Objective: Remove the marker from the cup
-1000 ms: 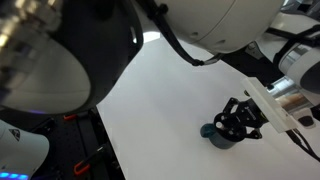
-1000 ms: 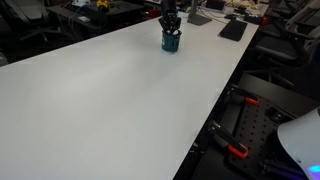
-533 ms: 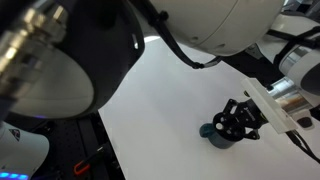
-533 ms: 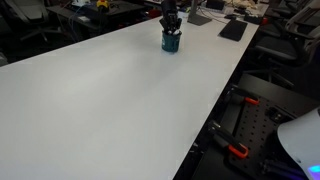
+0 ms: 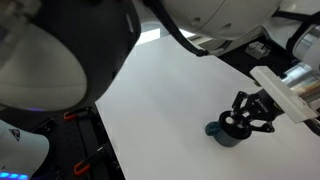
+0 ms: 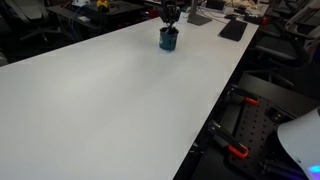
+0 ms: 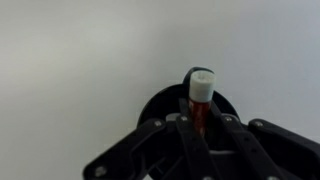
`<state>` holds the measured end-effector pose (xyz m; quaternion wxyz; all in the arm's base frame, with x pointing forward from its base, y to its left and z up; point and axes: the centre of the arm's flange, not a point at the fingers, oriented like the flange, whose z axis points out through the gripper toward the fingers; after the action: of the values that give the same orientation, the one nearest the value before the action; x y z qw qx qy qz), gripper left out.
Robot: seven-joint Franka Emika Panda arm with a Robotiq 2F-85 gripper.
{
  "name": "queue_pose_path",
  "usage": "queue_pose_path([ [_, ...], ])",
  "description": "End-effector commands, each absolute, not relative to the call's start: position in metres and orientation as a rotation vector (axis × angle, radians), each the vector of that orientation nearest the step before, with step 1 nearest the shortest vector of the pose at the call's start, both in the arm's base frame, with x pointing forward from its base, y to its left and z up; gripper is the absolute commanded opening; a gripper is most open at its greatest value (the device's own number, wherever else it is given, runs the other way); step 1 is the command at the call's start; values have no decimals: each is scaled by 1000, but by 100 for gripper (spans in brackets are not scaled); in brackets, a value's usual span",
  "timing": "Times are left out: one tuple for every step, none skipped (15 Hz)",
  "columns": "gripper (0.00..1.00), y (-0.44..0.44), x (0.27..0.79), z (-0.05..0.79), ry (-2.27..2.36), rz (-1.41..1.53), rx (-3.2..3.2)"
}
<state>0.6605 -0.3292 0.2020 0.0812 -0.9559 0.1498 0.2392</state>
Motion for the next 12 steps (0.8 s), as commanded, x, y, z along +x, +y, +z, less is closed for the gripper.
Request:
queue_pose_path([
  [5, -304, 673, 240, 437, 689, -2933],
  [5, -298, 677, 248, 415, 683, -2947],
  [5, -290, 683, 257, 393, 670, -2963],
  [5, -281, 687, 264, 377, 652, -2980],
  [5, -270, 694, 271, 340, 632, -2998],
  [5, -260, 700, 276, 308, 616, -3013],
  [5, -247, 706, 279, 261, 605, -3030],
  [5, -232, 712, 281, 219, 593, -3045],
  [5, -216, 719, 281, 177, 588, -3061],
  [5, -199, 726, 278, 122, 582, -3079],
  [5, -182, 732, 274, 64, 578, -3092],
  [5, -164, 737, 267, 1, 576, -3110],
])
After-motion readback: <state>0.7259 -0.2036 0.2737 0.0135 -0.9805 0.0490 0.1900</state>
